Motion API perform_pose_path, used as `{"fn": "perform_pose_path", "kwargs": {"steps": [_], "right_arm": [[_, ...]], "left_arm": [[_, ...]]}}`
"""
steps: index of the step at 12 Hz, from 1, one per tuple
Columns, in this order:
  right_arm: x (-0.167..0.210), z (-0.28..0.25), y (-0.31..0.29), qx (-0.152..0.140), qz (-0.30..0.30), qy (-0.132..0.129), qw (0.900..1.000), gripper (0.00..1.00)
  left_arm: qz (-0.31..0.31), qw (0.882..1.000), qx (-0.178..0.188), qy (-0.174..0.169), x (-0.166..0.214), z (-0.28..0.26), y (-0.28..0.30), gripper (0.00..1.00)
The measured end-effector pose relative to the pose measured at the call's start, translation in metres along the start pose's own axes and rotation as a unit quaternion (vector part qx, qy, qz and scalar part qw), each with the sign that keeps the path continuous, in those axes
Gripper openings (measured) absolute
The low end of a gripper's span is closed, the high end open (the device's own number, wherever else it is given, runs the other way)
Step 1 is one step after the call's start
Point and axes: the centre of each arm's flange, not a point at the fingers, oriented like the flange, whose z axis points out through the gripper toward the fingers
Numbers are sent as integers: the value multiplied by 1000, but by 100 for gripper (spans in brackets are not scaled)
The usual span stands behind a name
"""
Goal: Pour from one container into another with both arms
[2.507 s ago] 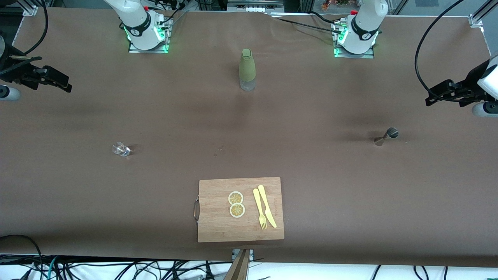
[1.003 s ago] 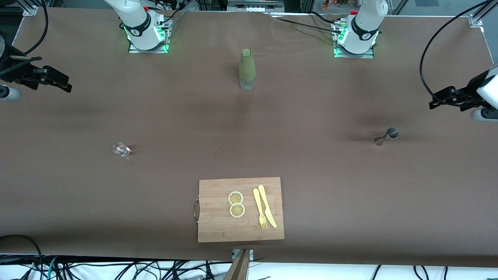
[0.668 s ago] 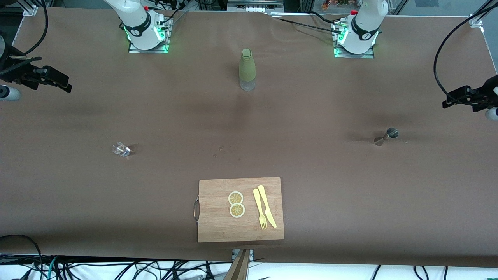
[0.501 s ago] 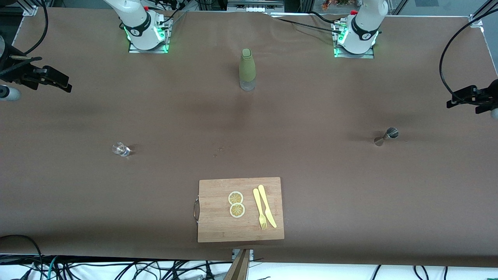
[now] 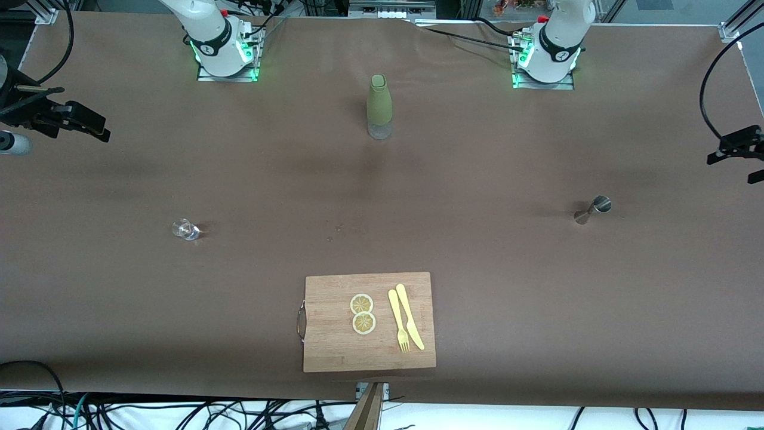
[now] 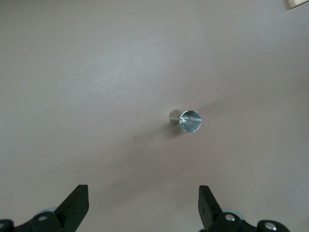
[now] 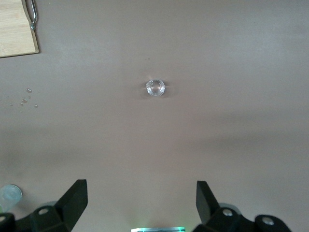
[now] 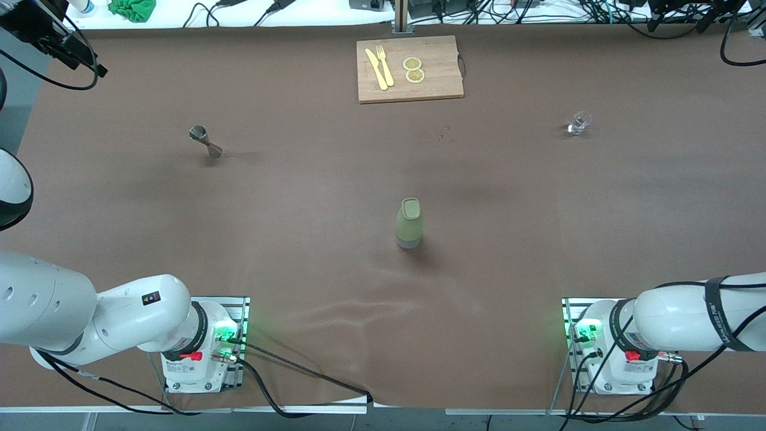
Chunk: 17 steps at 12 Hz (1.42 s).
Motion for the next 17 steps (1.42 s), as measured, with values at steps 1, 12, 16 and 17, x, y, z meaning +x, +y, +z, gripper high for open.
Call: {"fn": "perform_pose_path", "kwargs": {"steps": [1,12,16,17], "right_arm": [[0,0,0,0,0,0,1000,100],[9,14,3,0,-16,-13,1000,100],[30,54,45,8,-157,-49,986,100],[36,69,62,14,-203,-61,977,100]], "left_arm": [[9,1000,-2,4,-3,-12,-3,100],[109,987,-60,104,-53,-41,-79,100],[116,982,-88,120,-63,-33,-104,100],[118,980,-97,126,-66,-29,-109,100]]}}
